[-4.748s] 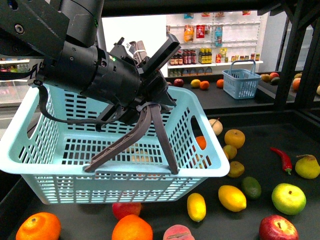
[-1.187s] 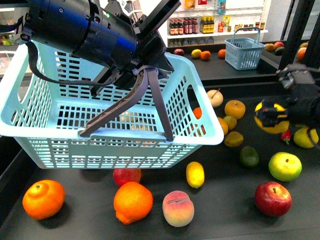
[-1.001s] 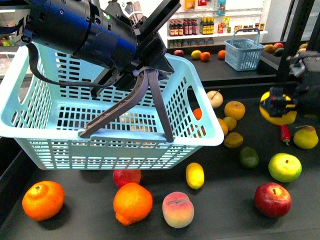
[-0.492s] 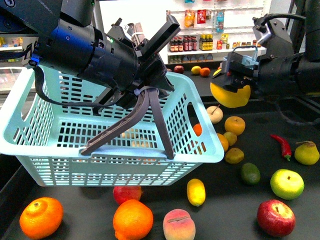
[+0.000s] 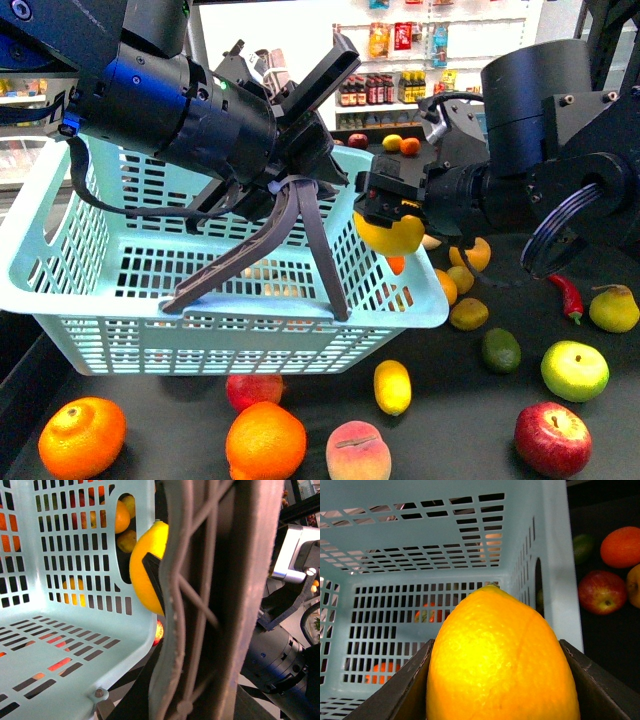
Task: Pick lemon from shelf
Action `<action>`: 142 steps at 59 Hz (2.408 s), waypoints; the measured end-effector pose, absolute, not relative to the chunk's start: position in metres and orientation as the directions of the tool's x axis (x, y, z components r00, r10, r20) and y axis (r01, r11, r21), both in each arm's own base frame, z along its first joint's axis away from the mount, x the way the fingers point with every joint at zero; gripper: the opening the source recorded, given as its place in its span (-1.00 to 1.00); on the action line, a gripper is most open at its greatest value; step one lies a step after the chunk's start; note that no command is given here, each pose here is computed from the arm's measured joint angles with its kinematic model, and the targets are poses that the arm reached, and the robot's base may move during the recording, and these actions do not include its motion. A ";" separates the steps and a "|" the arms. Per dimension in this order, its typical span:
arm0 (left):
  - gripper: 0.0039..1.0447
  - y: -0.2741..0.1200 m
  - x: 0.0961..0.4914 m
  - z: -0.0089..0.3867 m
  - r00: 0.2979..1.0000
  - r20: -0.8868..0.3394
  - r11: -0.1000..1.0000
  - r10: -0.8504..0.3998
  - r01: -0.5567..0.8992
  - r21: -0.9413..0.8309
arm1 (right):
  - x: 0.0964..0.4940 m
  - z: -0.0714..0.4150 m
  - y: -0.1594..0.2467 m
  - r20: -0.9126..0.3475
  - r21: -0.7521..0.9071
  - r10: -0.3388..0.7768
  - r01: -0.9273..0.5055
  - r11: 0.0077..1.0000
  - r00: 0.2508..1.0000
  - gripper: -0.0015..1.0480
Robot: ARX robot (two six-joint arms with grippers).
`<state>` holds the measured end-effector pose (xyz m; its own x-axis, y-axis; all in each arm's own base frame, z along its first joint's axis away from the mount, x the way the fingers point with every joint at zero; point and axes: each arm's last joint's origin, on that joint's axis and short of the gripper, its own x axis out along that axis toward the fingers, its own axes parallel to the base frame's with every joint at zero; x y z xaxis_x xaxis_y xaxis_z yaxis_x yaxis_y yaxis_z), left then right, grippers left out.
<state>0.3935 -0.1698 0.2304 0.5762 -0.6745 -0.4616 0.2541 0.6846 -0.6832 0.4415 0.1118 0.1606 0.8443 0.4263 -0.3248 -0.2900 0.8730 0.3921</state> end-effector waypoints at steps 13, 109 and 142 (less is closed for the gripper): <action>-0.73 -0.168 0.394 0.230 0.585 -0.465 0.692 -0.664 0.245 -0.679 | 0.444 0.158 0.123 -0.362 0.371 0.404 -0.268 0.889 0.840 0.47; -0.73 -0.170 0.394 0.227 0.575 -0.471 0.690 -0.669 0.244 -0.681 | 0.498 -0.042 0.097 -0.607 0.162 0.240 -0.178 0.971 0.757 0.86; -0.74 -0.169 0.395 0.227 0.577 -0.471 0.691 -0.667 0.244 -0.680 | 0.528 -0.082 0.125 -0.643 0.101 0.219 -0.202 0.974 0.734 0.86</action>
